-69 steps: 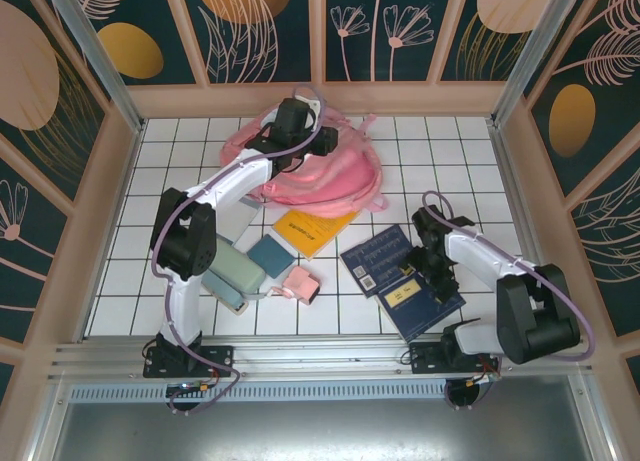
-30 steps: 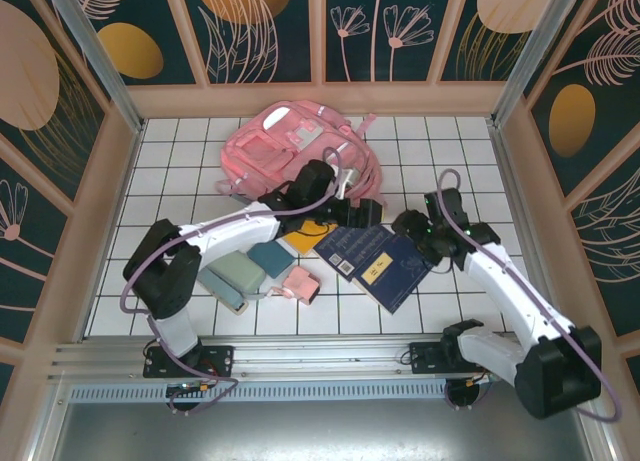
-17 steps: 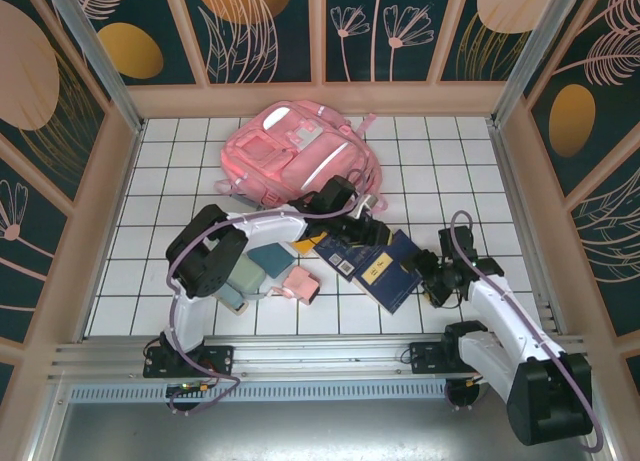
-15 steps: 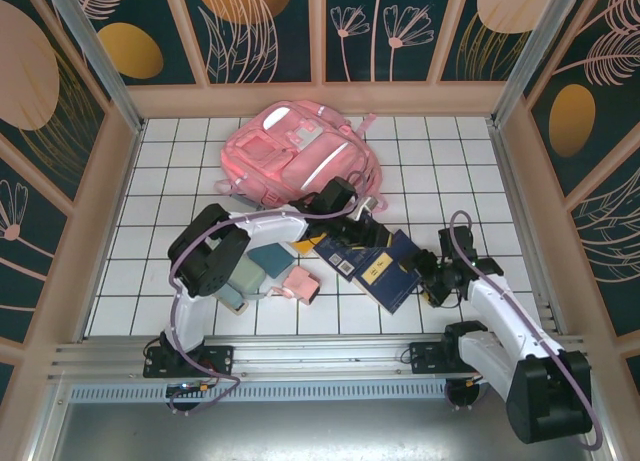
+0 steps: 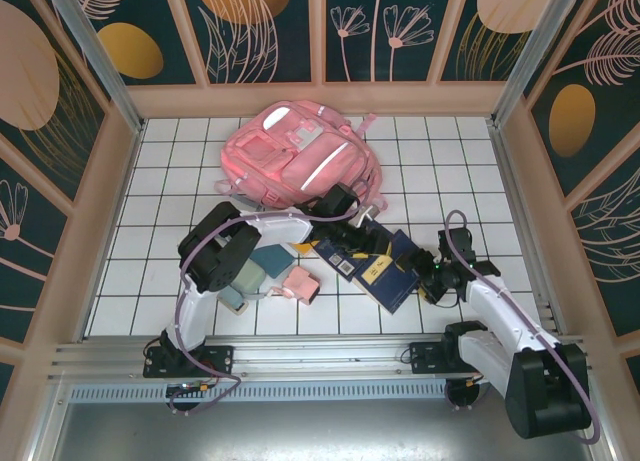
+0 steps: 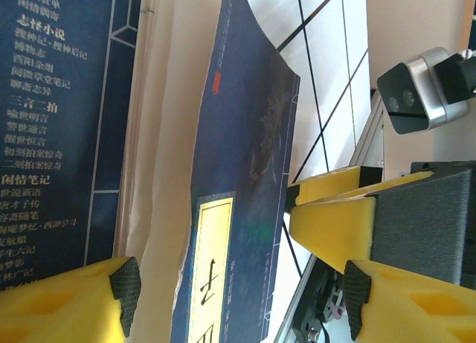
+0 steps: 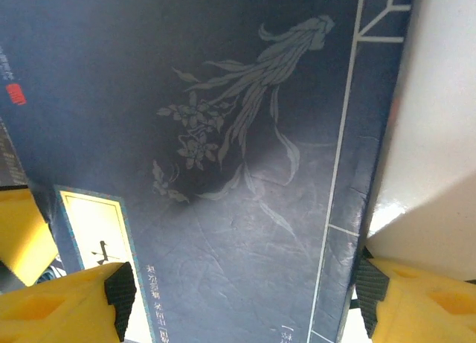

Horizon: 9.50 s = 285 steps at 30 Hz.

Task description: Pack the student bag

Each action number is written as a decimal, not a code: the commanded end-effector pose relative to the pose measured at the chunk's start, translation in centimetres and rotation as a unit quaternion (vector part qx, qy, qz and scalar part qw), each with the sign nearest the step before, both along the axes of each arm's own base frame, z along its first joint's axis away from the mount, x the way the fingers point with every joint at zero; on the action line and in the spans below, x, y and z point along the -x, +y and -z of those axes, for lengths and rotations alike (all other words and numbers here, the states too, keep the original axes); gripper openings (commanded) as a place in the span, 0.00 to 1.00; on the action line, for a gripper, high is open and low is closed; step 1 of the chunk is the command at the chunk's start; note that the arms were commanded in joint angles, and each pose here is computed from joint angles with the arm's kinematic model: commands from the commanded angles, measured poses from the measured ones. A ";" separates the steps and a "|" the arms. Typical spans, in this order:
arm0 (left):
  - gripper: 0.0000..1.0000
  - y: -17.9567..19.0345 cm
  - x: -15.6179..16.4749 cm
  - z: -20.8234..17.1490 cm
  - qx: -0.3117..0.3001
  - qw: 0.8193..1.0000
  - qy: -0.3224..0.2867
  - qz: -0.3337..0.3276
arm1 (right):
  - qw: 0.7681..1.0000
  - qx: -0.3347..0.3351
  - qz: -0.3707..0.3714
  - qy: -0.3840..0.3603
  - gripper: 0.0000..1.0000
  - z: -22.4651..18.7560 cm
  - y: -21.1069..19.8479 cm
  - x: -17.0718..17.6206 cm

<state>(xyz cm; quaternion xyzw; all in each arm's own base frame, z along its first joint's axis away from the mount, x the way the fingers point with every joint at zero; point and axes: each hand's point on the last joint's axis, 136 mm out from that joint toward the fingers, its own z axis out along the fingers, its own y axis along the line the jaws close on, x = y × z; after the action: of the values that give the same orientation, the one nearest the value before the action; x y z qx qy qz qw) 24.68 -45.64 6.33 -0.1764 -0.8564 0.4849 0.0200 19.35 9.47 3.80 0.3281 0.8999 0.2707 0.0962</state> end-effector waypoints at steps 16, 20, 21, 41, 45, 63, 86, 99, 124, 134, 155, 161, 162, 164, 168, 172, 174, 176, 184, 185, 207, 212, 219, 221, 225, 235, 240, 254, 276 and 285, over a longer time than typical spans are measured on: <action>0.75 -0.8 0.8 2.1 0.010 0.999 0.048 0.005 | 0.994 -0.078 -0.029 -0.076 0.79 -1.5 2.5 -2.1; 0.74 -0.7 0.8 2.2 0.008 0.999 0.051 0.004 | 0.986 -0.111 -0.021 -0.126 0.78 -4.6 3.1 -3.5; 0.74 -0.7 0.8 2.3 0.008 0.999 0.051 0.004 | 0.984 -0.117 -0.020 -0.134 0.78 -5.2 3.2 -3.7; 0.74 -0.8 0.8 3.2 0.013 0.997 0.077 0.001 | 0.955 -0.208 -0.001 -0.212 0.75 -8.4 4.4 -4.0; 0.73 -0.4 0.5 3.2 0.021 0.996 0.085 -0.007 | 0.963 -0.187 0.002 -0.193 0.72 -6.6 4.1 -3.9; 0.80 1.4 -0.6 2.8 0.013 0.997 0.076 -0.031 | 0.982 -0.100 0.034 -0.158 0.59 -4.0 1.9 -4.7; 0.84 2.1 -4.4 -6.7 -0.002 0.993 -0.107 -0.044 | 0.980 -0.027 0.007 -0.197 0.00 -5.0 1.6 -5.7; 0.90 10.0 -20.4 -12.6 -0.329 0.840 -0.399 -0.164 | 0.982 0.096 -0.024 -0.158 0.00 -6.4 0.3 -6.1; 0.63 15.1 -25.3 -0.8 -0.450 0.804 -0.358 -0.150 | 0.983 0.065 -0.054 -0.166 0.00 -5.9 1.5 -5.3; 0.00 13.2 -26.6 -3.1 -0.380 0.840 -0.358 -0.148 | 0.974 0.091 -0.054 -0.198 0.00 -9.7 1.0 -6.5; 0.00 17.0 -26.8 -28.7 -0.098 0.866 -0.419 -0.255 | 0.931 -0.090 -0.077 -0.345 0.00 -26.3 7.9 -16.0; 0.00 15.7 -25.3 -31.1 -0.029 0.879 -0.412 -0.236 | 0.923 -0.145 -0.068 -0.350 0.00 -25.9 11.1 -20.5; 0.00 15.5 -25.1 -31.4 -0.018 0.881 -0.410 -0.234 | 0.922 -0.146 -0.072 -0.350 0.00 -25.8 12.0 -21.4; 0.00 15.0 -24.7 -32.1 0.005 0.886 -0.404 -0.230 | 0.924 -0.150 -0.076 -0.342 0.00 -25.3 13.9 -22.8; 0.00 14.4 -24.1 -32.9 0.035 0.891 -0.393 -0.226 | 0.930 -0.161 -0.065 -0.324 0.00 -23.3 17.0 -26.0; 0.00 14.3 -23.8 -33.6 0.049 0.891 -0.388 -0.232 | 0.935 -0.162 -0.047 -0.311 0.00 -21.0 19.4 -29.0; 0.00 14.6 -23.8 -33.9 0.053 0.888 -0.388 -0.240 | 0.938 -0.153 -0.042 -0.308 0.00 -19.7 20.5 -30.7; 0.00 15.0 -24.1 -34.1 0.053 0.886 -0.387 -0.251 | 0.940 -0.158 -0.047 -0.299 0.16 -18.4 21.7 -31.9; 0.00 19.0 -27.7 -31.3 0.036 0.886 -0.349 -0.303 | 0.935 -0.076 -0.069 -0.339 0.90 -22.0 20.9 -31.4; 0.00 19.3 -28.0 -30.9 0.038 0.886 -0.345 -0.306 | 0.933 -0.065 -0.078 -0.345 0.91 -22.8 20.4 -31.0; 0.00 16.4 -30.2 -21.0 0.023 0.922 -0.268 -0.279 | 0.977 -0.131 -0.099 -0.136 0.78 -13.1 11.7 -4.0; 0.00 15.1 -28.8 -18.3 0.022 0.930 -0.252 -0.266 | 0.979 -0.176 -0.068 -0.082 0.78 -9.5 12.8 -2.0; 0.00 15.2 -27.9 -17.0 0.024 0.935 -0.239 -0.262 | 0.989 -0.124 -0.072 -0.041 0.78 -5.9 14.2 -1.7; 0.00 15.3 -27.7 -16.8 0.025 0.935 -0.239 -0.262 | 0.991 -0.104 -0.066 -0.045 0.78 -5.5 13.8 -2.2; 0.00 15.3 -27.2 -16.6 0.027 0.936 -0.235 -0.261 | 0.994 -0.078 -0.060 -0.047 0.78 -4.6 13.5 -3.0; 0.00 15.2 -26.8 -16.9 0.039 0.937 -0.229 -0.260 | 0.996 -0.054 -0.053 -0.043 0.77 -1.5 13.7 -4.5; 0.00 15.0 -26.8 -16.4 0.041 0.940 -0.221 -0.258 | 0.995 -0.067 -0.047 -0.050 0.76 -0.7 13.8 -5.3; 0.00 14.5 -26.6 -14.9 0.041 0.944 -0.205 -0.254 | 0.990 -0.087 -0.053 -0.093 0.75 0.7 13.5 -7.0; 0.00 14.2 -25.3 -13.6 0.024 0.946 -0.203 -0.251 | 0.958 -0.186 -0.072 -0.208 0.69 -5.9 17.8 -13.2; 0.00 16.5 -26.2 -13.9 -0.041 0.924 -0.255 -0.281 | 0.988 -0.071 -0.100 -0.090 0.71 -1.4 15.6 -7.5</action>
<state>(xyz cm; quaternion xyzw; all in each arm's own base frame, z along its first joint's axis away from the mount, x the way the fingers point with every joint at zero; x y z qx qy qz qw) 50.28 -30.80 17.22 -0.0408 -0.8681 0.4086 -0.2788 28.81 25.75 6.16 0.2268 0.8697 0.4134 0.1457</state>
